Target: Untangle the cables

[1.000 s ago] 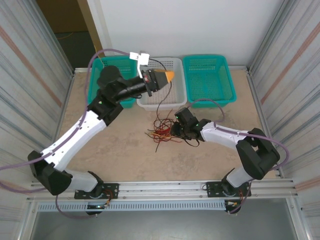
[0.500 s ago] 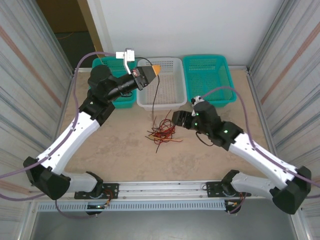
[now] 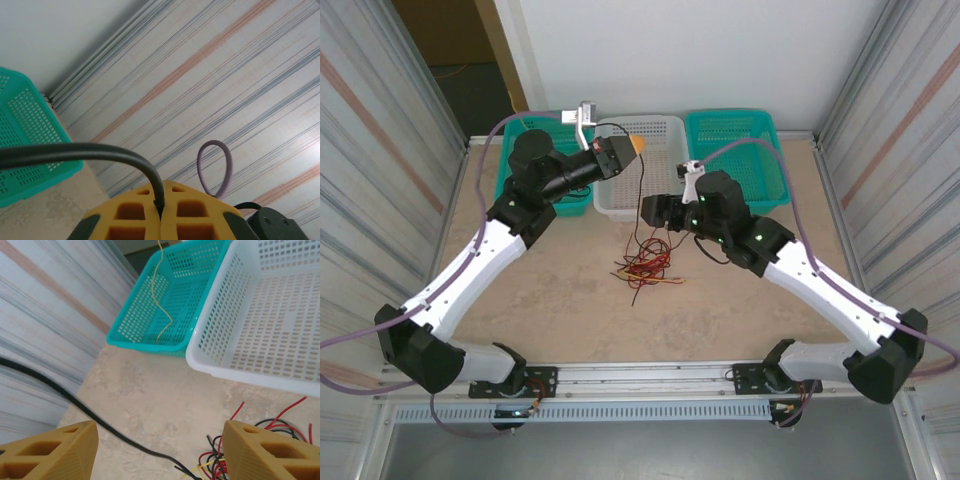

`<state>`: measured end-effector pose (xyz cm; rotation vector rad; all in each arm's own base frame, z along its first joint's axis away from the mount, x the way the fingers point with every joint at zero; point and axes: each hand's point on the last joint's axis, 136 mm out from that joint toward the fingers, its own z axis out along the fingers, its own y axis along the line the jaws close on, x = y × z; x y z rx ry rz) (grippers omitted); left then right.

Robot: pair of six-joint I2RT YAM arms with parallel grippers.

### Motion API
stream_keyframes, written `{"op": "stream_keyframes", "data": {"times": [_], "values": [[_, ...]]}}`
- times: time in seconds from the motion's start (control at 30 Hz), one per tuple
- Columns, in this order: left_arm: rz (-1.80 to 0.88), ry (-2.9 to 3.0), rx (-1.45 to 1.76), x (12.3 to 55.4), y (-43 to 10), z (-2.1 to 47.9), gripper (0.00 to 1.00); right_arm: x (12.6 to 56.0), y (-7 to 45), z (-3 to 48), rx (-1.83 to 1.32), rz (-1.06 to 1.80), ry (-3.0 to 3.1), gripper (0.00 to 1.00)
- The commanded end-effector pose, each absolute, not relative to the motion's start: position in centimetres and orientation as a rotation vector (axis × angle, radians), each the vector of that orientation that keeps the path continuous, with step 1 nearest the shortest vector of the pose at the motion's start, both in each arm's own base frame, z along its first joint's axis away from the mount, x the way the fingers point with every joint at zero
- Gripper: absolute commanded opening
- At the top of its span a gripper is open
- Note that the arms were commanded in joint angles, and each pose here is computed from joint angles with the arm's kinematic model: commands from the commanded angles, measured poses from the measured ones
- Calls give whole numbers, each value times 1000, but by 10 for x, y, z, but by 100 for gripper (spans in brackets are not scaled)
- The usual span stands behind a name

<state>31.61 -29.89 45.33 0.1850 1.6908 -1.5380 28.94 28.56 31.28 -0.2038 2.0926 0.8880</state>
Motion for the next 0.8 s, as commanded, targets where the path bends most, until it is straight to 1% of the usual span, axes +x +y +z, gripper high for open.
{"op": "stream_keyframes", "data": {"times": [0.0, 0.07, 0.2, 0.3, 0.4, 0.47, 0.5, 0.6, 0.63, 0.67, 0.7, 0.73, 0.77], "values": [[-1584, 1683, 183, 314, -301, 455, 0, 288, 302, 337, -293, 957, 2020, 60], [-1593, 1691, 176, 315, -302, 453, 0, 290, 305, 336, -300, 957, 2022, 58], [-1621, 1700, 163, 316, -305, 449, 0, 293, 308, 336, -304, 967, 2021, 58], [-1637, 1708, 150, 317, -306, 446, 0, 291, 314, 342, -324, 1001, 1999, 53], [-1642, 1716, 132, 319, -306, 443, 0, 290, 316, 346, -332, 1019, 1978, 51], [-1647, 1720, 124, 320, -306, 441, 0, 290, 315, 345, -329, 1020, 1976, 46], [-1648, 1722, 117, 321, -306, 440, 0, 289, 316, 345, -332, 1025, 1977, 45], [-1658, 1729, 96, 322, -306, 438, 0, 284, 318, 346, -349, 1065, 1963, 59], [-1665, 1728, 86, 323, -306, 437, 0, 282, 319, 345, -353, 1073, 1962, 61], [-1672, 1726, 81, 323, -306, 437, 0, 282, 318, 345, -350, 1076, 1960, 61], [-1677, 1726, 76, 323, -306, 437, 0, 282, 318, 343, -343, 1072, 1964, 58], [-1681, 1727, 75, 323, -306, 436, 0, 283, 317, 341, -339, 1067, 1969, 49], [-1681, 1728, 74, 324, -306, 436, 0, 283, 317, 339, -339, 1065, 1975, 43]]}}
